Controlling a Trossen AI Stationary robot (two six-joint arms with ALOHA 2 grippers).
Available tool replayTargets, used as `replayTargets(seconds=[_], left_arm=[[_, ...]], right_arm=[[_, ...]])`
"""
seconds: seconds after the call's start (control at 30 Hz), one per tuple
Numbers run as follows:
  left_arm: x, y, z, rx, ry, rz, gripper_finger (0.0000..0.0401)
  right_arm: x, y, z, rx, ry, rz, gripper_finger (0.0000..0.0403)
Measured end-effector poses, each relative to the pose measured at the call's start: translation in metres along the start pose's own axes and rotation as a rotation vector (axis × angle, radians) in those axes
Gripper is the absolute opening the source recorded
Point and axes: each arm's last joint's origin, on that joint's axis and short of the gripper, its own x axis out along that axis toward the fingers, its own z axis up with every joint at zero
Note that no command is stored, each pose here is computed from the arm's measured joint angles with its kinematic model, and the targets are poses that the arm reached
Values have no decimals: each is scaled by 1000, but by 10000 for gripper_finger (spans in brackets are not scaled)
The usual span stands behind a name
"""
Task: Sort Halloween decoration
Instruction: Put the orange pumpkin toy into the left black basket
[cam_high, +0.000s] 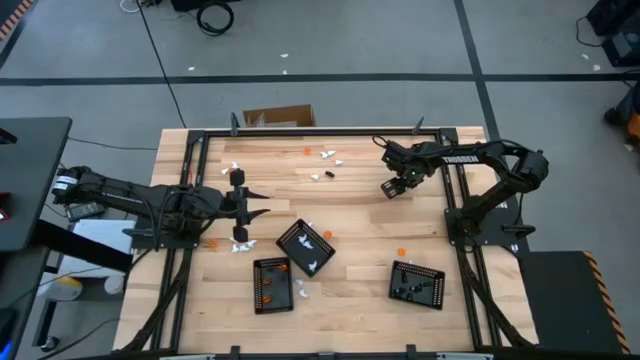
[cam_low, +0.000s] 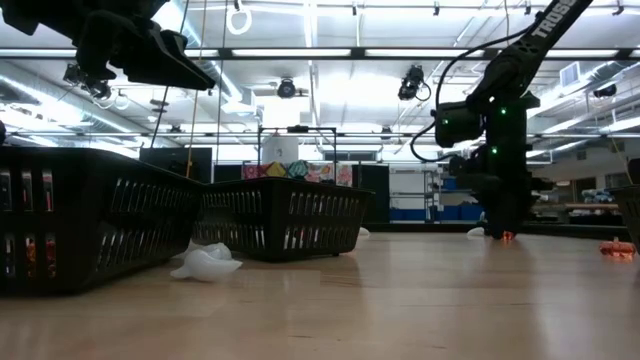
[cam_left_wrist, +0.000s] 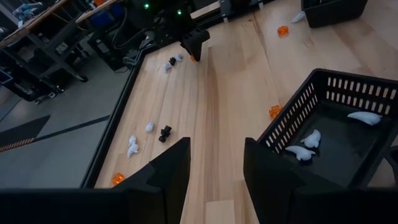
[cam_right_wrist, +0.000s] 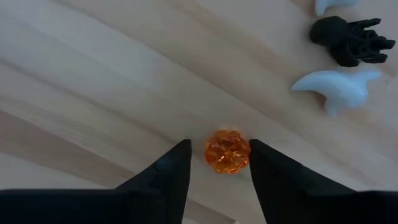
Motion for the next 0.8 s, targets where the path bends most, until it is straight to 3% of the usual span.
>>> replayTargets(seconds=[0.3, 0.5, 0.7, 0.8], left_arm=[[0, 0, 0, 0, -1, 0, 155], [0, 0, 0, -1, -1, 0, 155], [0, 0, 0, 0, -2, 1, 155], [0, 0, 0, 0, -2, 1, 155]], right_arm=[[-3, 0, 0, -19, -24, 9, 102], [-10, 7, 1, -48, -2, 3, 103], [-36, 32, 11, -107, -53, 46, 103], [-52, 51, 15, -138, -90, 124, 103]])
